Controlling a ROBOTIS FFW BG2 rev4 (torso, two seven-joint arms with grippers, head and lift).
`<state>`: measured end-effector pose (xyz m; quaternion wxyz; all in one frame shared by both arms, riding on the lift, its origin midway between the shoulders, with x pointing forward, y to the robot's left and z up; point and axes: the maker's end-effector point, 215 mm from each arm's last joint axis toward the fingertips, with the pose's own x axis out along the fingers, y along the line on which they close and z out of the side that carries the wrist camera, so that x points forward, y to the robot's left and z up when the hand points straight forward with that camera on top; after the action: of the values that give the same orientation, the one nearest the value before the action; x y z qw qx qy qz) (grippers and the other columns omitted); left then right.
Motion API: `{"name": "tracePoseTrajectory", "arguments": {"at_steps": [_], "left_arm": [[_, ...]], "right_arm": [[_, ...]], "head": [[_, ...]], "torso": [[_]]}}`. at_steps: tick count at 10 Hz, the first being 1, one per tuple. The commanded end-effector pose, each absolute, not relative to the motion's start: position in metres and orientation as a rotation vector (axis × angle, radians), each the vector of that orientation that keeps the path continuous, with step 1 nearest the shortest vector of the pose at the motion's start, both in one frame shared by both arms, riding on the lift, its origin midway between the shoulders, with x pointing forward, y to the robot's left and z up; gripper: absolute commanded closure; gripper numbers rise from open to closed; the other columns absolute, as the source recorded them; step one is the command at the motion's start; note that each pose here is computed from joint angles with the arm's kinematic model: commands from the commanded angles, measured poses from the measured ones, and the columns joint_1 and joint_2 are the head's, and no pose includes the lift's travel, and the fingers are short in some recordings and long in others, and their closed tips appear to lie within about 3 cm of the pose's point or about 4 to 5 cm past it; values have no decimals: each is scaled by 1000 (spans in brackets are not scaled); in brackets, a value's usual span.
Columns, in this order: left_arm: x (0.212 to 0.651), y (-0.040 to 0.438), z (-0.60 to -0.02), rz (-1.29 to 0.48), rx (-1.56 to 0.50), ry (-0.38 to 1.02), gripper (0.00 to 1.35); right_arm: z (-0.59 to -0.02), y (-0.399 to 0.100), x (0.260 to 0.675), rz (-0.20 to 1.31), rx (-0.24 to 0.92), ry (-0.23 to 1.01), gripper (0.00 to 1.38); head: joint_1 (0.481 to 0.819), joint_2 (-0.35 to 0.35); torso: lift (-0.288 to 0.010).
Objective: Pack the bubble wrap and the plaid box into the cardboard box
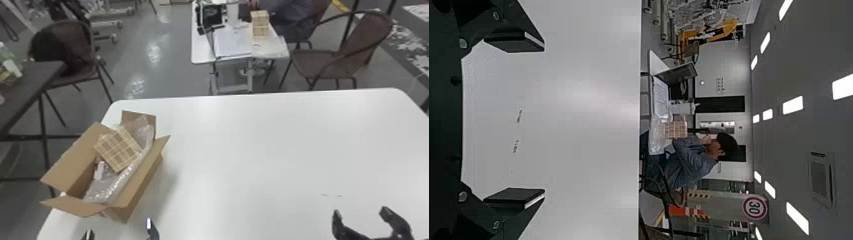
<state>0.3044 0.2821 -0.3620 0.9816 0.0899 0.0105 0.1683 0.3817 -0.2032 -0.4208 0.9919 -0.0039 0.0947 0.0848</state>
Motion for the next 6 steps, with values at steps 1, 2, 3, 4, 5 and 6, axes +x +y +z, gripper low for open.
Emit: {"name": "tracePoseTrajectory", "arguments": {"at_steps": [1,2,3,4,5,6], "left_arm": [[305,282,-361,339,177,19,108],[307,282,-359,338,171,12,108],[307,281,-359,336,167,6,108],[307,281,-358,337,164,2,108],[309,280,-356,337,166,-6,108],[311,280,-354,333,155,-25,108]], "right_arm": [[-419,-204,382,170,-23,186,251],[-418,-205,383,170,-30,186,251],[-418,-205,383,170,-30,186,251],[-418,-205,383,170,-35,186,251],[-418,-205,383,170,-35,186,251],[-417,-205,383,170,-41,184,251]], "head": [[695,134],[695,133],[695,131],[695,129],[695,128],[695,127]], "torso": [[-101],[-101],[-101],[-101],[-101],[-101]]}}
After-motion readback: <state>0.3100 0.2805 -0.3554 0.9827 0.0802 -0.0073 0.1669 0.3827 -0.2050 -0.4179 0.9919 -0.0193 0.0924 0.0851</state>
